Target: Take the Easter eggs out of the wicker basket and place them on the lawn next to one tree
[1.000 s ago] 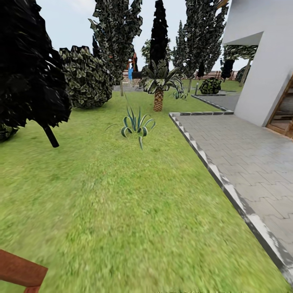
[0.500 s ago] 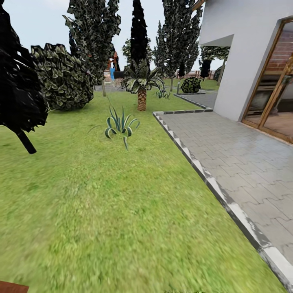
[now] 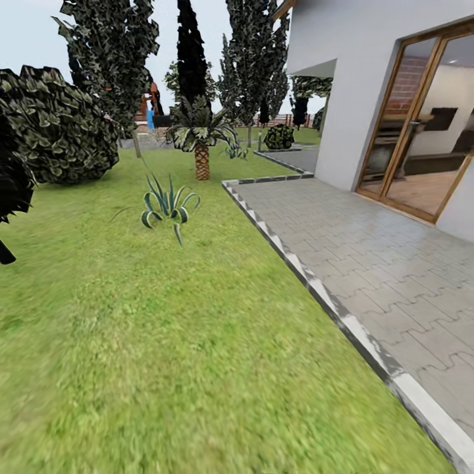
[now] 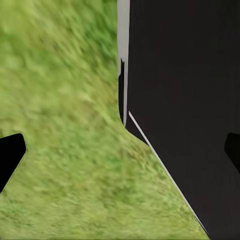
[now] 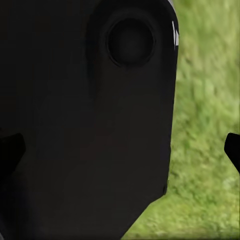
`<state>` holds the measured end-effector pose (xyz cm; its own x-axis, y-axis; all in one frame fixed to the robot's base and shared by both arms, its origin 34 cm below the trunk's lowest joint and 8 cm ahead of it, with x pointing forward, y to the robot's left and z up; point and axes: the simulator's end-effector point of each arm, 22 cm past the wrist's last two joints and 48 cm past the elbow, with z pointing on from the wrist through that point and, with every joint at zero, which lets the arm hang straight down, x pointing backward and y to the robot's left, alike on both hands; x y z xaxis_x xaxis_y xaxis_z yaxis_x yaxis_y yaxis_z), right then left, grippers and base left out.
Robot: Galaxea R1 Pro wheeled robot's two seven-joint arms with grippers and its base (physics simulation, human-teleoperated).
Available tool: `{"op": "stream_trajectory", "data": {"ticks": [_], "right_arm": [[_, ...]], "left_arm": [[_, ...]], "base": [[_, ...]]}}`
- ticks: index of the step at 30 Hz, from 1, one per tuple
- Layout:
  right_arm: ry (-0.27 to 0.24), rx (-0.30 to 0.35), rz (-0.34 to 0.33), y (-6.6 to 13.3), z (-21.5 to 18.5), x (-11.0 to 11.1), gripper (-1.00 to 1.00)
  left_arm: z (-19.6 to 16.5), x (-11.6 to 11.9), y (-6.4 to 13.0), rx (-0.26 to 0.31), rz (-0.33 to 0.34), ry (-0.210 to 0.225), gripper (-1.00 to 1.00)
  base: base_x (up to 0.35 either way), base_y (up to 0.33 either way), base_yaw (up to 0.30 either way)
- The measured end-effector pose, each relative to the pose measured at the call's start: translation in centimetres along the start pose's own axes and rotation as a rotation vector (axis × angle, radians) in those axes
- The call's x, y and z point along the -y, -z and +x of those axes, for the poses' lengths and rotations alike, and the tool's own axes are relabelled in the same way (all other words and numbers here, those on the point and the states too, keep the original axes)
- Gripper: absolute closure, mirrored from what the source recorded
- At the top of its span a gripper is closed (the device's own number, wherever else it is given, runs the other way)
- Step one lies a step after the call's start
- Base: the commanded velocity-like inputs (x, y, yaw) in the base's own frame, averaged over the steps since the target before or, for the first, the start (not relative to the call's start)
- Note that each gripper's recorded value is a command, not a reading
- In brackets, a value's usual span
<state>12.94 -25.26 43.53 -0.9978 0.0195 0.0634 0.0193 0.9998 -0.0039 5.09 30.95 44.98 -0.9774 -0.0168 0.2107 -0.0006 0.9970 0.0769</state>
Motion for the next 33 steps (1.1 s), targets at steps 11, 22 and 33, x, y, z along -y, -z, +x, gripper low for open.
{"op": "stream_trajectory", "data": {"ticks": [11,22,33], "right_arm": [[0.0,0.0,0.0,0.0,0.0,0.0,-1.0],[0.001,0.0,0.0,0.0,0.0,0.0,-1.0],[0.002,0.0,-0.001,0.0,0.0,-0.1,-1.0]], "left_arm": [[0.0,0.0,0.0,0.0,-0.002,0.001,-1.0],[0.1,1.5,0.0,-0.002,0.016,0.0,-1.0],[0.0,1.2,0.0,0.001,0.012,0.002,-1.0]], "base": [[0.0,0.0,-0.269],[0.0,0.0,-0.269],[0.0,0.0,-0.269]]}}
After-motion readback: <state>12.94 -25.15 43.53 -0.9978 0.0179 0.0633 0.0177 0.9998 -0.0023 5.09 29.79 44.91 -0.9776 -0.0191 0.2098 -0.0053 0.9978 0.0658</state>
